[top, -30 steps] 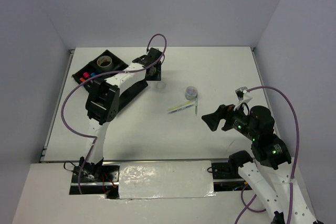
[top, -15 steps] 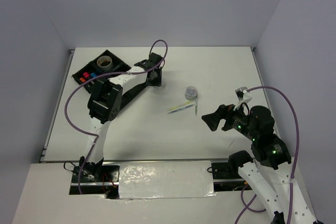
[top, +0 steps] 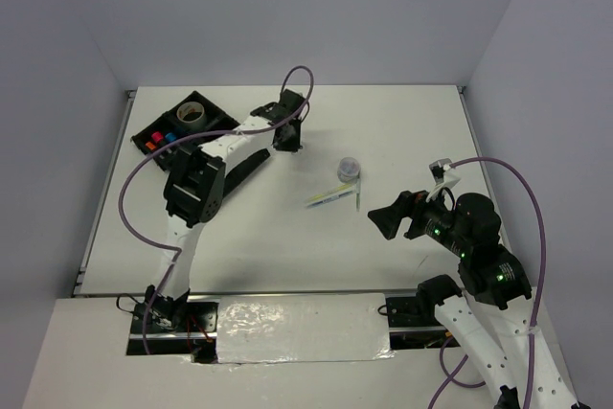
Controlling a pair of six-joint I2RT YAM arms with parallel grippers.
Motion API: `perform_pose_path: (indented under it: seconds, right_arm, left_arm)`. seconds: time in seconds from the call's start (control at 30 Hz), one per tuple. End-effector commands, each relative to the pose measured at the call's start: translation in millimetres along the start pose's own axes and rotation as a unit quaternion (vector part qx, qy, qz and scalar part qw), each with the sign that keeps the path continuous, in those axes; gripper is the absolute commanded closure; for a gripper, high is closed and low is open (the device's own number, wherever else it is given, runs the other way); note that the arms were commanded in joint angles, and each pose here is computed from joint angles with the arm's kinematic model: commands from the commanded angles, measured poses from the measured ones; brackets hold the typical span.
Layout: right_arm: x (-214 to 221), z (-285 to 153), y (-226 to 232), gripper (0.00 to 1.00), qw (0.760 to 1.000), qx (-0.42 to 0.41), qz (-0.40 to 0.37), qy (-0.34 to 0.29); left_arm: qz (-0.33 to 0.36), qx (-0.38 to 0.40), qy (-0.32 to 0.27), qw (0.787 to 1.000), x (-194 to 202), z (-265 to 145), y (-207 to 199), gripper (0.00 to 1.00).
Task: Sort the stationery into containers
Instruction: Pick up the stationery from the center of the board, then place the stationery in the storage box.
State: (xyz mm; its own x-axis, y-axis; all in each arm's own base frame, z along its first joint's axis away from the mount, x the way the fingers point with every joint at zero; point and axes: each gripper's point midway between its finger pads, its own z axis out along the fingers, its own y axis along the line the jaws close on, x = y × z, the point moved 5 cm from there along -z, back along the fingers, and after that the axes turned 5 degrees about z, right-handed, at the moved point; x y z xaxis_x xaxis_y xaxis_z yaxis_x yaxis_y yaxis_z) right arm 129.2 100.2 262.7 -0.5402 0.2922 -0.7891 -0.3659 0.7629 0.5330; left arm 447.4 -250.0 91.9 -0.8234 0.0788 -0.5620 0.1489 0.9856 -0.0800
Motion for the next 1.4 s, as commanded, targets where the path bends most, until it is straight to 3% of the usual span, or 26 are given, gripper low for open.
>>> perform_pose_path:
  seconds: [0.0, 0.1, 0.2, 0.43, 0.6, 0.7, 1.17, 1.37]
  right_arm:
    - [-6, -3, 5, 0.0, 1.0, -0.011, -0.017, -0.013]
    - [-6, -2, 4, 0.0, 1.0, -0.01, -0.017, -0.016]
    - [-4, 1, 3, 0.0, 1.0, -0.011, -0.016, -0.009]
    - [-3, 0, 4, 0.0, 1.0, -0.016, -0.02, -0.01]
    - [-3, 2, 4, 0.0, 1.0, -0.016, -0.021, -0.005]
    - [-2, 3, 5, 0.0, 1.0, -0.018, -0.021, -0.001]
    - [-3, 6, 1, 0.0, 1.0, -0.005, -0.019, -0.001]
    - [-3, 4, 0, 0.0, 1.0, -0.001, -0.019, -0.006]
  left_arm:
    - [-0.023, -0.019, -0.11, 0.994, -73, -79, 3, 0.92]
    - [-0.051, -0.062, -0.144, 0.986, -101, -105, 42, 0.89]
    - [-0.104, -0.13, -0.144, 0.976, -119, -111, 115, 0.91]
    - [-0.207, -0.192, -0.125, 0.951, -123, -113, 243, 0.89]
    - [-0.238, -0.208, -0.116, 0.942, -121, -106, 302, 0.81]
    - [-0.243, -0.2, -0.117, 0.942, -121, -99, 316, 0.74]
    - [-0.238, -0.15, -0.095, 0.955, -113, -48, 321, 0.72]
    - [-0.23, -0.162, -0.104, 0.954, -118, -46, 327, 0.65]
